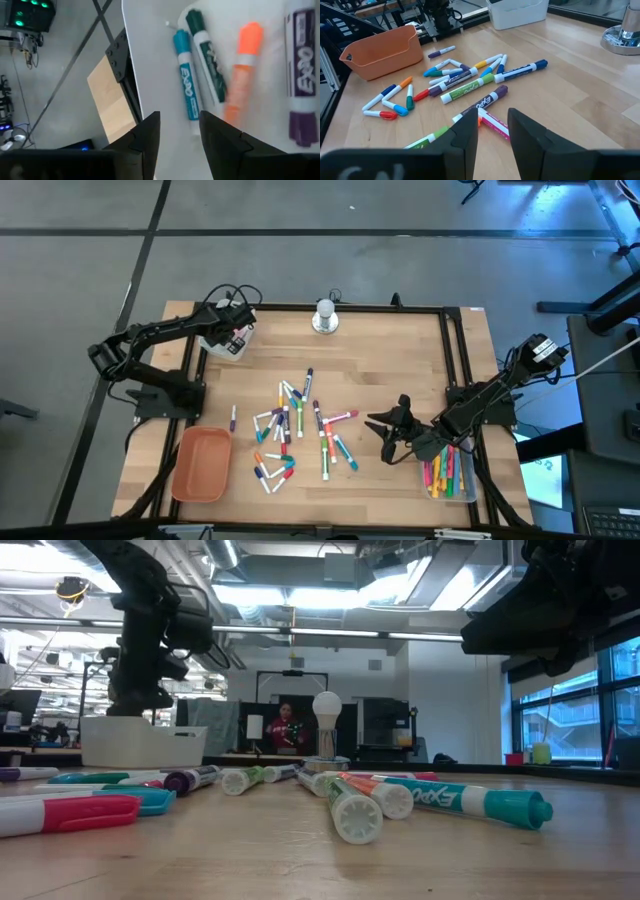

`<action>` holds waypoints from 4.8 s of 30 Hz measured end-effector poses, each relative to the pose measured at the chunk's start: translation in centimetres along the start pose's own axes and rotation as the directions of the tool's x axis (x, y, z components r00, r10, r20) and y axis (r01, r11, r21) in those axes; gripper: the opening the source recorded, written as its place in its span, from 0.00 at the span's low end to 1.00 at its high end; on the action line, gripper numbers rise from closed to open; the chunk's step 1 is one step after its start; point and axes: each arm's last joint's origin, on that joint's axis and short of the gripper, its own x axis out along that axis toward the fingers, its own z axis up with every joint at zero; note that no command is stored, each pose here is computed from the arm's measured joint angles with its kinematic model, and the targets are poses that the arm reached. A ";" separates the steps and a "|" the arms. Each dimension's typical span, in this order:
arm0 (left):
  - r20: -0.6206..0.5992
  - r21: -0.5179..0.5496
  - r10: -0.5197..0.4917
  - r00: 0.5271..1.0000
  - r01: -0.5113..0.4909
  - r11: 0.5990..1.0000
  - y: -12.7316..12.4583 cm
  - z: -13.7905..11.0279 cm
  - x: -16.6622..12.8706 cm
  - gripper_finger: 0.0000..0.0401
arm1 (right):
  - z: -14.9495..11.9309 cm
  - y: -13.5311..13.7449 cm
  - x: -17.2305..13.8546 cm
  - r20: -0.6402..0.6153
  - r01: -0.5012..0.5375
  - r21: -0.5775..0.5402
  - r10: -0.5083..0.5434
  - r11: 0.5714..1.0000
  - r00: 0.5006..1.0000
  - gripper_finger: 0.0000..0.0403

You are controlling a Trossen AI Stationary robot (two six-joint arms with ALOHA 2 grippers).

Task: Pick & Place Markers
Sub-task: Put the dark blue marker pen into the white bin, then put the light green marker pen into the white bin

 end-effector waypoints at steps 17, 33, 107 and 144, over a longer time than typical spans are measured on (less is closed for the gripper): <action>0.414 0.036 -0.555 0.722 0.596 0.802 -4.7 3.7 -4.1 0.34 | 0.1 -0.1 0.0 0.034 0.040 0.035 -0.042 0.999 0.999 0.26; 0.416 0.217 -0.772 0.481 0.772 0.598 -14.6 3.3 -8.0 0.34 | 0.1 -0.1 0.0 0.037 0.043 0.042 -0.045 0.998 0.998 0.26; 0.126 -0.259 -0.145 0.981 0.174 0.950 0.4 2.1 0.8 0.22 | -0.3 -0.2 -0.1 -0.011 0.026 0.105 -0.025 0.994 1.000 0.26; 0.154 0.983 -0.824 0.545 0.003 0.186 -21.3 -6.1 -14.7 0.55 | -0.6 -0.6 0.0 -0.033 0.056 0.082 -0.053 0.995 0.998 0.26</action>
